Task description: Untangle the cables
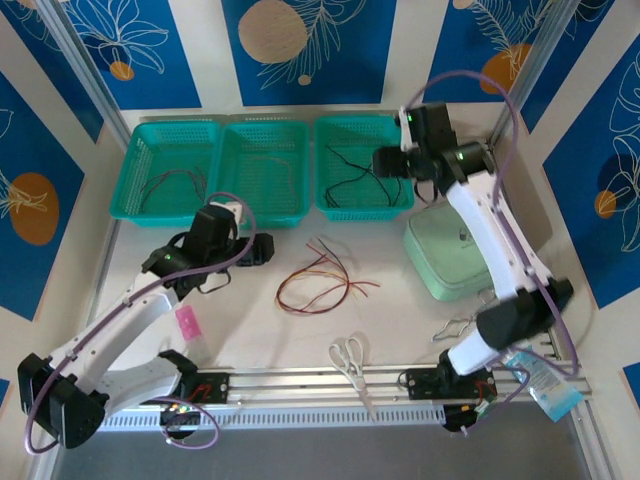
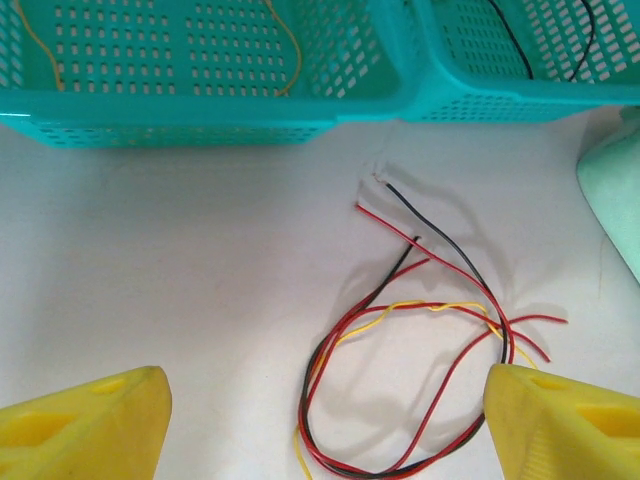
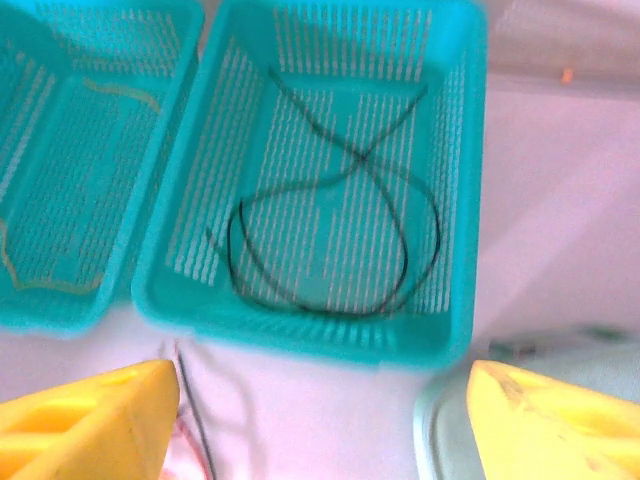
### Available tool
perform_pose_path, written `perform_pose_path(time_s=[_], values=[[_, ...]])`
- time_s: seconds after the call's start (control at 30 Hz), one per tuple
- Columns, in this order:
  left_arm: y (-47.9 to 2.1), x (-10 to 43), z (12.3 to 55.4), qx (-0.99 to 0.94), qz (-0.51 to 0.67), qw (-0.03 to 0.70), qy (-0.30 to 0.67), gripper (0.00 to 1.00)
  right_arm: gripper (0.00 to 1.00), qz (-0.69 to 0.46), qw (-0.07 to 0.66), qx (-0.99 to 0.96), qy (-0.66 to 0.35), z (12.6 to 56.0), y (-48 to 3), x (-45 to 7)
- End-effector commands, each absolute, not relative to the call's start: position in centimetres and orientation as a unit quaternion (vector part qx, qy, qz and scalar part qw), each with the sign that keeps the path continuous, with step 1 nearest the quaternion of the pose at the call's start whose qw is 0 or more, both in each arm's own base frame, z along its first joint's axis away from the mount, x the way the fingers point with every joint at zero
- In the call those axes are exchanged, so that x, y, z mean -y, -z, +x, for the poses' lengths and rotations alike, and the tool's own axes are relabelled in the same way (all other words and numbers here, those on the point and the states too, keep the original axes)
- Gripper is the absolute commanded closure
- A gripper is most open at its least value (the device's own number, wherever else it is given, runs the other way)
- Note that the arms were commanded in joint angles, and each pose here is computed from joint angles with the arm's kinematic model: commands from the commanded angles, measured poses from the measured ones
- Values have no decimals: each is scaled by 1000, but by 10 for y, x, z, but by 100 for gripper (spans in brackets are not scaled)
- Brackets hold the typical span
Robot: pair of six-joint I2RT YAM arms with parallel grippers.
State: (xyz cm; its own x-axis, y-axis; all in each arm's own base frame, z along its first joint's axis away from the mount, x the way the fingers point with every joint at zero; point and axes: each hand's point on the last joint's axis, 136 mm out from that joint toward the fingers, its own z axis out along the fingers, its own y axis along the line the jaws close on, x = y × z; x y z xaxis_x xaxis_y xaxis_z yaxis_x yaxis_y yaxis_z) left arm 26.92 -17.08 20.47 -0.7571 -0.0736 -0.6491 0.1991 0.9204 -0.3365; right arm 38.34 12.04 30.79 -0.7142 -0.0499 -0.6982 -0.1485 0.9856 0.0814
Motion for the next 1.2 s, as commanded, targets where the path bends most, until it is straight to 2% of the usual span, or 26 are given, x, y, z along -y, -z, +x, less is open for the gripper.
perform_pose_path(time_s=[0.0,0.17,0.3,0.4,0.47,0.53,0.77,0.97,1.17], values=[[-205,178,265,-915,43,351,194,19,25,-23,344,-932,-115,347,-271,-123],[-193,198,259,-916,65,342,198,19,29,5,287,-945,-154,283,-211,-121],[-187,215,254,-917,89,333,200,19,34,16,246,-951,-184,248,-178,-130],[-179,221,253,-921,92,325,195,20,44,18,223,-950,-216,233,-147,-143],[-175,223,254,-923,85,319,196,20,53,16,209,-951,-227,229,-129,-150],[-172,224,253,-924,81,316,200,21,59,9,202,-953,-225,228,-117,-155],[-160,226,249,-927,59,301,215,24,65,-33,207,-946,-245,246,-99,-189],[-153,226,249,-927,49,300,220,26,72,-112,252,-935,-222,277,-85,-217],[-156,219,246,-926,46,306,217,26,74,-157,260,-927,-221,296,-74,-236]])
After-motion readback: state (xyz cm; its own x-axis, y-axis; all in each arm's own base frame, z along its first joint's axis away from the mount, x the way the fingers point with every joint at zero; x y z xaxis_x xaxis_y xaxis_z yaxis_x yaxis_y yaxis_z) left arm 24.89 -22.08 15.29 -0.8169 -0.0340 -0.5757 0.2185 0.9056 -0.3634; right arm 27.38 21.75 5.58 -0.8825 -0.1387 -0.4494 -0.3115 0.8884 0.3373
